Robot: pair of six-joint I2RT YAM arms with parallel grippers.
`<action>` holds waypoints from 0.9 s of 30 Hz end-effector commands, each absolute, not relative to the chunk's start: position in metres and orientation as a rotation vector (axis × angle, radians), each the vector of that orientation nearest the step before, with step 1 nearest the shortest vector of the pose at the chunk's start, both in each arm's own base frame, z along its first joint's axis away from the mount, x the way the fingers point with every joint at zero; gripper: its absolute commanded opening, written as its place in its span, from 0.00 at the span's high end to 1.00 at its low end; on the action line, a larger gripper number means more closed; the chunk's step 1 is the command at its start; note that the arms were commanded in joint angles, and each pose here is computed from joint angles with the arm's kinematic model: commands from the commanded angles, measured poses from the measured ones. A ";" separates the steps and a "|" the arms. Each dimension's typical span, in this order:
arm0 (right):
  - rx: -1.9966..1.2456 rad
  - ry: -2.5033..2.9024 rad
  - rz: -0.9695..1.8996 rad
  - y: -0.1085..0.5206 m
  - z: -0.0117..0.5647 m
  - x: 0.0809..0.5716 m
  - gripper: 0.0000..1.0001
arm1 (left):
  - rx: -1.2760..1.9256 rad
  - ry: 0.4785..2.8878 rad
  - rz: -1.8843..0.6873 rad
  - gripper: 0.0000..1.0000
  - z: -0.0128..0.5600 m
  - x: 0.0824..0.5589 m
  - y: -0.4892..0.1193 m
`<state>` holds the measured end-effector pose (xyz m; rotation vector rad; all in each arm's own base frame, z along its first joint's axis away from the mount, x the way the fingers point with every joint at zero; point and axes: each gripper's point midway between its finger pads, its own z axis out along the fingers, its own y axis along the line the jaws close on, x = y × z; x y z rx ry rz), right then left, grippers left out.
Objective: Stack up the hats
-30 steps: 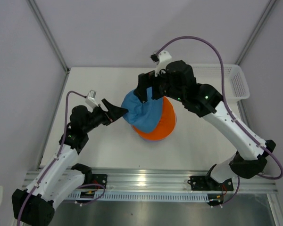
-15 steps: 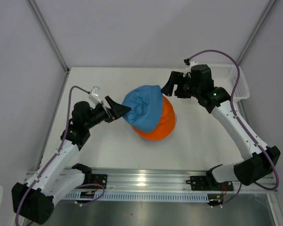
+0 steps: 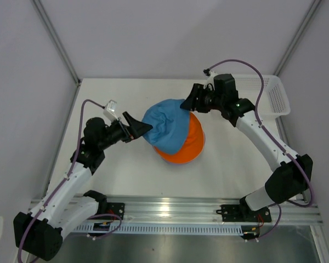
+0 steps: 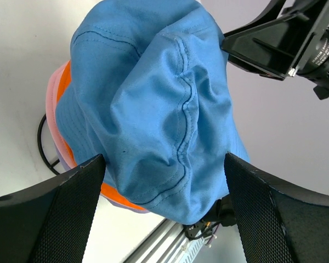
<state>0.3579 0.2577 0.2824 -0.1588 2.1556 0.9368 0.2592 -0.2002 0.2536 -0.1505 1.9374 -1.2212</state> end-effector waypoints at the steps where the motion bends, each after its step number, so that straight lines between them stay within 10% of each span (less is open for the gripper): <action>1: -0.186 2.100 1.007 0.269 0.302 0.363 0.48 | -0.101 1.899 -1.202 0.08 0.270 0.261 -0.201; 14: -0.197 2.013 1.016 0.264 0.343 0.353 1.00 | -0.109 1.909 -1.193 0.08 0.264 0.263 -0.201; 27: -0.073 2.041 0.907 0.232 0.356 0.329 1.00 | -0.136 1.932 -1.193 0.07 0.254 0.261 -0.200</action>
